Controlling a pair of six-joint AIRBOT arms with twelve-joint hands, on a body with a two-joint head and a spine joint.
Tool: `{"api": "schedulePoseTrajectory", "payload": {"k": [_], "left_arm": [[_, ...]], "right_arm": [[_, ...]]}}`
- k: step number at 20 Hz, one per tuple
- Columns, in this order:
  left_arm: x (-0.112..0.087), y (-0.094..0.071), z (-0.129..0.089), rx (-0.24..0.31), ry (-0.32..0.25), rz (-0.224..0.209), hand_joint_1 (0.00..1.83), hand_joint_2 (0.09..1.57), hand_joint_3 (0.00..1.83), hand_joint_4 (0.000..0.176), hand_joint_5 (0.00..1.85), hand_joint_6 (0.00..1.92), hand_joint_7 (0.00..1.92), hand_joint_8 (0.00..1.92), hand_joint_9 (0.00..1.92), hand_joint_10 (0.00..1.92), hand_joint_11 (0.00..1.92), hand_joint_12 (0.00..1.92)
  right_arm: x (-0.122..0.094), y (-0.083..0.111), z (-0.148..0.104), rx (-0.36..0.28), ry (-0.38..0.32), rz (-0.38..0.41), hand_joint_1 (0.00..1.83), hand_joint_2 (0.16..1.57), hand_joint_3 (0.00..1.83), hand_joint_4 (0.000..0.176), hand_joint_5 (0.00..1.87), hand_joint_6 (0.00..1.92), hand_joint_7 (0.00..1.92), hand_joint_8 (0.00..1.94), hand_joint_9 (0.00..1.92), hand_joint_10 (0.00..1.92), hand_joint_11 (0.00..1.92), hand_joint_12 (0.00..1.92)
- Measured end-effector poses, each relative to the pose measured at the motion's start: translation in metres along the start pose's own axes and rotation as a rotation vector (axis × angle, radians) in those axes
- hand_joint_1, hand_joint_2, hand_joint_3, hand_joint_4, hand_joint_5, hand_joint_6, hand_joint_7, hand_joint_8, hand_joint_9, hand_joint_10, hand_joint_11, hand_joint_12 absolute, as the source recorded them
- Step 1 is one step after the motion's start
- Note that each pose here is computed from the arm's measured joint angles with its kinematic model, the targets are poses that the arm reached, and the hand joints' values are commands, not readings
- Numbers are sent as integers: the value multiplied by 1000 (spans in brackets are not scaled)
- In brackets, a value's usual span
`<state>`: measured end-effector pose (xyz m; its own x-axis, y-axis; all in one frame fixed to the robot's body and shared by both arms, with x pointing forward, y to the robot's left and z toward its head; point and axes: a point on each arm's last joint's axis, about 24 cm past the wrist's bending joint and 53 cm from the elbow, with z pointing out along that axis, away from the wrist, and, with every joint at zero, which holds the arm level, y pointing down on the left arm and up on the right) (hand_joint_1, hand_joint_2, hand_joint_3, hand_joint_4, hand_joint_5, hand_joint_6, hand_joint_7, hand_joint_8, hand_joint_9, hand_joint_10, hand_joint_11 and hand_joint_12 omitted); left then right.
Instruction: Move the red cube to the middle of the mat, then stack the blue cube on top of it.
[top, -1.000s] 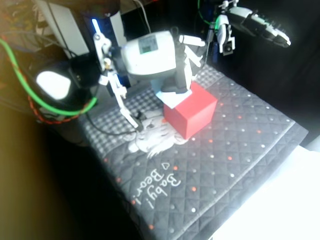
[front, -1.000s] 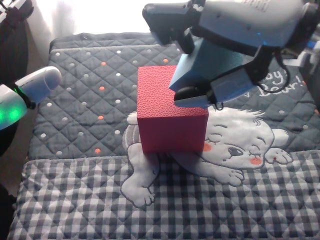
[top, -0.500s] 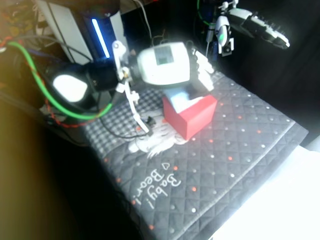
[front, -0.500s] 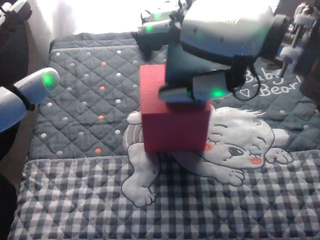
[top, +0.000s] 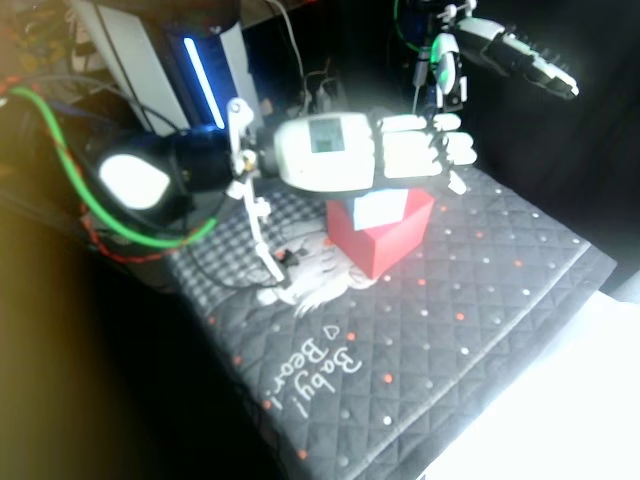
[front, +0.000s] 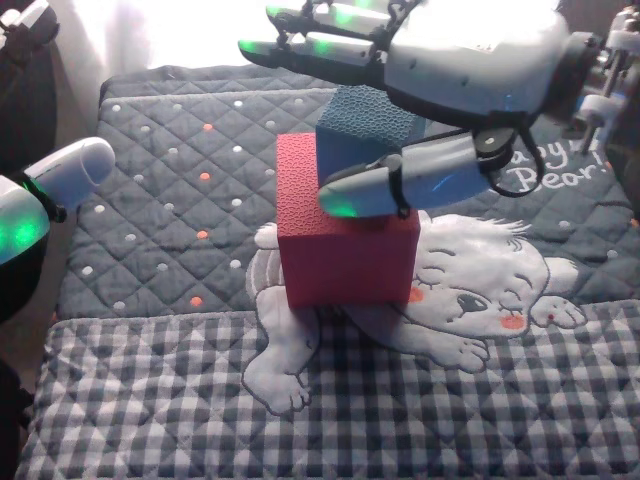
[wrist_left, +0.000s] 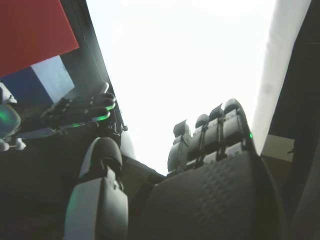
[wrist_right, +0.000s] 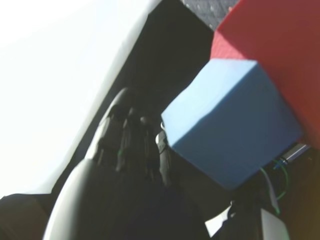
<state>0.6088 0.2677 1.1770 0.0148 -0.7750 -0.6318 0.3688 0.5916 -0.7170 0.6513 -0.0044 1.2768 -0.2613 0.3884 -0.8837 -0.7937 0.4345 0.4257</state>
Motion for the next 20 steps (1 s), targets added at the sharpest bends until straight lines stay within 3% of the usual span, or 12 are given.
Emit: {"api": "schedulePoseTrajectory", "payload": {"k": [1, 2, 4, 6, 9, 10, 11, 12, 15, 17, 19, 20], "left_arm": [[0, 0, 0, 2, -2, -1, 375, 1165, 1, 85, 100, 0, 22, 0, 0, 0, 0, 0], [0, -1, 0, 3, -1, -1, 389, 1167, 2, 68, 100, 0, 17, 0, 0, 0, 0, 0], [0, 0, -2, -2, 0, -2, 409, 1177, 5, 66, 90, 0, 13, 0, 0, 0, 0, 0], [0, -1, -5, 4, -3, -3, 374, 1177, 5, 61, 81, 0, 5, 1, 0, 0, 0, 0], [-2, -3, -8, 12, -9, -1, 449, 1186, 5, 63, 43, 0, 1, 0, 0, 0, 0, 0], [-3, -3, -8, 14, -12, -2, 449, 1177, 0, 77, 19, 0, 0, 0, 0, 0, 0, 0], [-4, -4, -9, 13, -15, -4, 420, 1152, 0, 109, 3, 0, 0, 0, 0, 0, 0, 0], [-4, -5, -9, 17, -14, -6, 411, 1138, 0, 126, 0, 0, 0, 0, 0, 0, 0, 0], [-3, -9, -8, 35, -5, -6, 408, 1114, 0, 157, 0, 0, 0, 0, 0, 0, 0, 0], [-5, -15, -8, 57, -3, -5, 410, 1098, 0, 121, 0, 0, 0, 0, 0, 0, 0, 0], [-7, -20, -7, 76, 5, -2, 399, 1077, 0, 137, 0, 0, 0, 0, 0, 0, 0, 0], [-10, -23, -6, 87, 6, 0, 401, 1067, 0, 148, 0, 0, 0, 0, 0, 0, 0, 0]], "right_arm": [[-2, 0, -3, 2, -2, -1, 185, 1009, 2, 126, 0, 0, 0, 0, 0, 0, 0, 3], [-7, 2, -10, -2, -8, -12, 200, 1024, 8, 87, 0, 0, 0, 0, 0, 0, 0, 0], [-24, 7, -30, -13, -43, -26, 260, 1003, 0, 79, 0, 0, 0, 0, 0, 0, 0, 0], [-43, 4, -60, -5, -86, -43, 277, 1043, 14, 36, 0, 0, 0, 0, 0, 0, 0, 0], [-49, -16, -95, 81, -77, -52, 284, 1116, 37, 1, 0, 0, 0, 0, 0, 0, 0, 0], [-49, -20, -103, 103, -75, -57, 281, 1125, 37, 11, 0, 0, 0, 0, 0, 0, 0, 0], [-47, -26, -112, 140, -73, -79, 261, 1135, 37, 5, 0, 0, 0, 0, 0, 0, 0, 0], [-46, -28, -117, 162, -72, -94, 269, 1123, 28, 26, 0, 0, 0, 0, 0, 0, 0, 0], [-42, -38, -135, 224, -65, -108, 371, 1162, 34, 50, 0, 0, 0, 0, 0, 0, 0, 0], [-43, -49, -148, 272, -72, -84, 416, 1128, 11, 64, 0, 0, 0, 0, 0, 0, 0, 0], [-49, -49, -156, 309, -99, -129, 504, 1120, 5, 76, 0, 0, 0, 0, 0, 0, 0, 0], [-54, -44, -161, 312, -119, -159, 515, 1126, 7, 72, 0, 0, 0, 0, 0, 0, 0, 0]]}}
